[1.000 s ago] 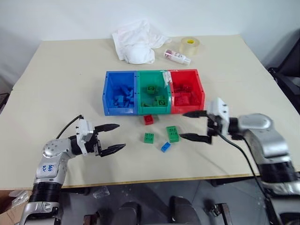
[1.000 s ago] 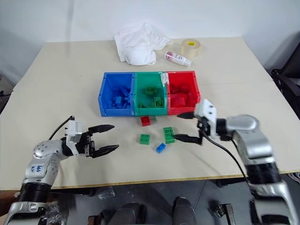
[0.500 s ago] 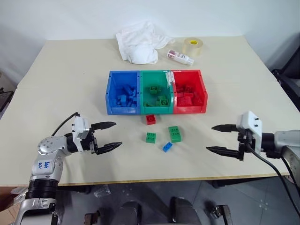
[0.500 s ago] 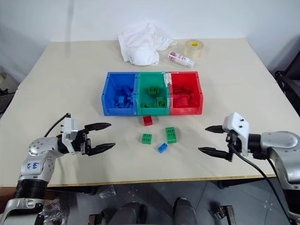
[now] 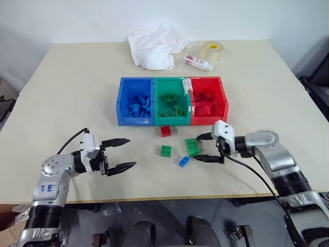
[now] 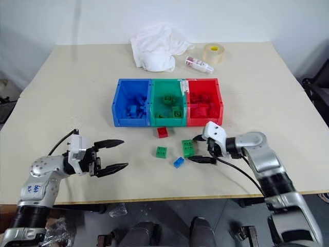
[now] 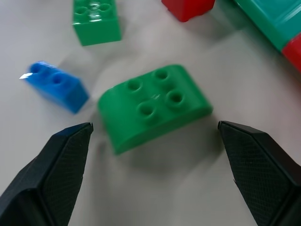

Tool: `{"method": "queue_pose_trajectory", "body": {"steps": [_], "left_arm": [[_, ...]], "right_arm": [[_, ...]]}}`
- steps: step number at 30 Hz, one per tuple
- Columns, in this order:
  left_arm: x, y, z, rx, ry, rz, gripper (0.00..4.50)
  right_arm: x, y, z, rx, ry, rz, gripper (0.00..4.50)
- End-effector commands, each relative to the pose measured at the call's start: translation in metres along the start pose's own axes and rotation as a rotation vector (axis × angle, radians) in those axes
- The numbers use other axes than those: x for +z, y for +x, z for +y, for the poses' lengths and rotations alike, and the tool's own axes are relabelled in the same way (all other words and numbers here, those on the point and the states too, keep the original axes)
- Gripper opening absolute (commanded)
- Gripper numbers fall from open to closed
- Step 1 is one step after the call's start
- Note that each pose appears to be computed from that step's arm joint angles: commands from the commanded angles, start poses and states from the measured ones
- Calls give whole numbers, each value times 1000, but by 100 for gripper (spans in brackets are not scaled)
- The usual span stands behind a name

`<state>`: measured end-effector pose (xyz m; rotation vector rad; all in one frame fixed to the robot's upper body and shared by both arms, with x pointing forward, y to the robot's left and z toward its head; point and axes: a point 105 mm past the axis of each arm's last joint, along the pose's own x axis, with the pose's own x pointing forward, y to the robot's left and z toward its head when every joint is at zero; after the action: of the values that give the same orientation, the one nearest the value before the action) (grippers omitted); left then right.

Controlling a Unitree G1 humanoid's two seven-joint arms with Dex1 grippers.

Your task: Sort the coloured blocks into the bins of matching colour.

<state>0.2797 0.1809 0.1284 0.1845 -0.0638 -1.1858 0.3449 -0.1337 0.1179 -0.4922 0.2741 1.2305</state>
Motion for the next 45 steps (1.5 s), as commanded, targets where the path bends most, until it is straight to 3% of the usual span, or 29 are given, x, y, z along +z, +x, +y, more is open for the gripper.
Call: {"method": "queue_pose_trajectory", "body": {"steps": [1,4,9,15,22,27,32,35,45], "left_arm": [[11,-5,-2,20,34,-21,450],[11,-7,-4,37,30,-19,450],[10,-8,-6,56,28,-21,450],[10,-9,-6,68,25,-20,450],[8,-9,-4,60,20,-21,450],[9,-8,1,54,26,-25,450],[9,-3,4,43,33,-31,450],[9,0,5,33,35,-39,450],[8,6,6,13,36,-49,450]], "right_arm": [[-2,7,-6,26,-46,31,446],[0,15,-8,50,-59,24,446],[2,19,-9,67,-65,-2,334],[18,13,-11,33,-65,-67,333],[69,-7,-20,-67,-87,-186,333],[107,-8,-44,-150,-133,-248,333],[132,11,-73,-221,-154,-266,333],[135,23,-84,-252,-144,-250,442],[138,20,-88,-262,-190,-259,447]]}}
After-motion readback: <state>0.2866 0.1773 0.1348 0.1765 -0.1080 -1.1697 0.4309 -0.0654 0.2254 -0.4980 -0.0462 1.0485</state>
